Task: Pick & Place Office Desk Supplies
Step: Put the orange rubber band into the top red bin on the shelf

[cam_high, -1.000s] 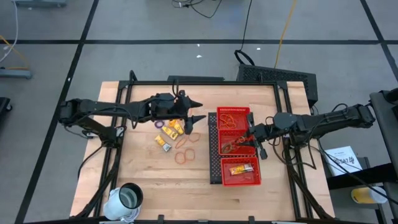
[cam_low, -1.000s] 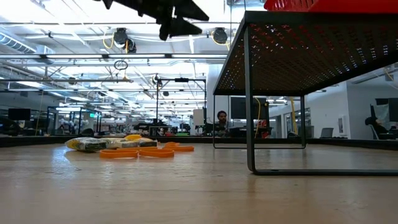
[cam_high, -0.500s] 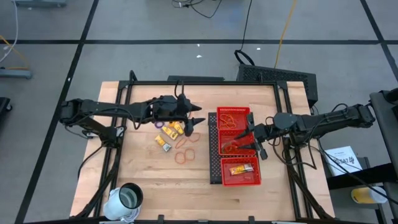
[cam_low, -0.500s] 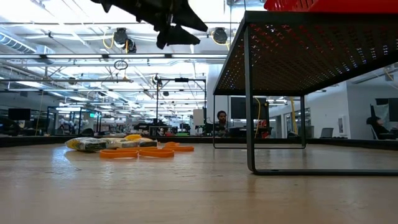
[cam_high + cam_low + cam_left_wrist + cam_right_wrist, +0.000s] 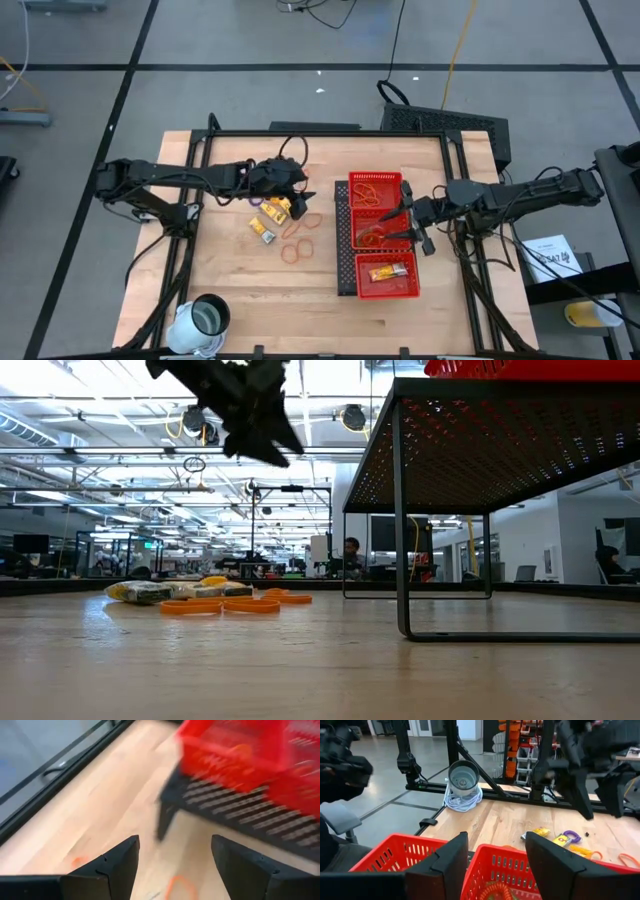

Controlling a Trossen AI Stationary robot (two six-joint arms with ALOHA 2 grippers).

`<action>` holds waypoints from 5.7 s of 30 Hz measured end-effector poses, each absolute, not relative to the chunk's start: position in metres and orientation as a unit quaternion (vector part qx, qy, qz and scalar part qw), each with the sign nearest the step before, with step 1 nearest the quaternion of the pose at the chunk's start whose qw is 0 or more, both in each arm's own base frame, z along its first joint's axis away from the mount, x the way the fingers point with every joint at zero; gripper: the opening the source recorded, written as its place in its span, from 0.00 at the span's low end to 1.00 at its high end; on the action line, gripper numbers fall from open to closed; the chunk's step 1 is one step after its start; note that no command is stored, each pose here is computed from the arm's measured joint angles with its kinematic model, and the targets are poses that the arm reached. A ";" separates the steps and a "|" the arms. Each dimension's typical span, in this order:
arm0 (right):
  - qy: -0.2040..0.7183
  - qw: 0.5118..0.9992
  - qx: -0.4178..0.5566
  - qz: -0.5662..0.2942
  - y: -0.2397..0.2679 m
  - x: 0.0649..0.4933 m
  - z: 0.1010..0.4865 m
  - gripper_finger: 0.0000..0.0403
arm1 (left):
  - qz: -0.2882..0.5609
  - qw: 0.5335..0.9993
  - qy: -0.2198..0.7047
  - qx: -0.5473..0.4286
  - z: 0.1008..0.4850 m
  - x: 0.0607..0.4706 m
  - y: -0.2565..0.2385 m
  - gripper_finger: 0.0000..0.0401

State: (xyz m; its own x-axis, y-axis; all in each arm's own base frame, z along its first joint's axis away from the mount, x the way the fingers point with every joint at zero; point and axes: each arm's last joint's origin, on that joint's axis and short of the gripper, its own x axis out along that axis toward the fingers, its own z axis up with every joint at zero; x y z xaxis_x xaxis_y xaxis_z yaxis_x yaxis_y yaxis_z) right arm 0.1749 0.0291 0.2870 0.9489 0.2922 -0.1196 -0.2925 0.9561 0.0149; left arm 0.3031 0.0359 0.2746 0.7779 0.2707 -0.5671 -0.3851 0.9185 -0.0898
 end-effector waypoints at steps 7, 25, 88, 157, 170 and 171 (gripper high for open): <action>0.054 0.987 -0.007 0.148 0.029 0.172 0.289 0.47 | 0.302 0.883 0.336 -0.123 0.257 0.294 0.043 0.63; 0.056 0.987 -0.018 0.147 0.029 0.172 0.288 0.45 | 0.360 0.759 0.480 -0.252 0.151 0.318 0.081 0.63; -0.007 0.996 -0.065 0.052 0.027 0.204 0.289 0.45 | -0.021 0.970 0.157 -0.182 0.304 0.315 0.004 0.03; -0.025 0.996 -0.073 0.049 0.001 0.298 0.257 0.00 | -0.054 0.990 0.094 -0.086 0.317 0.317 -0.014 0.46; 0.020 0.996 -0.087 0.023 0.000 0.248 0.295 0.00 | 0.007 0.993 0.083 -0.080 0.337 0.293 0.019 0.67; 0.028 0.995 -0.092 0.003 -0.001 0.242 0.296 0.00 | 0.012 0.993 0.086 -0.079 0.337 0.292 0.020 0.67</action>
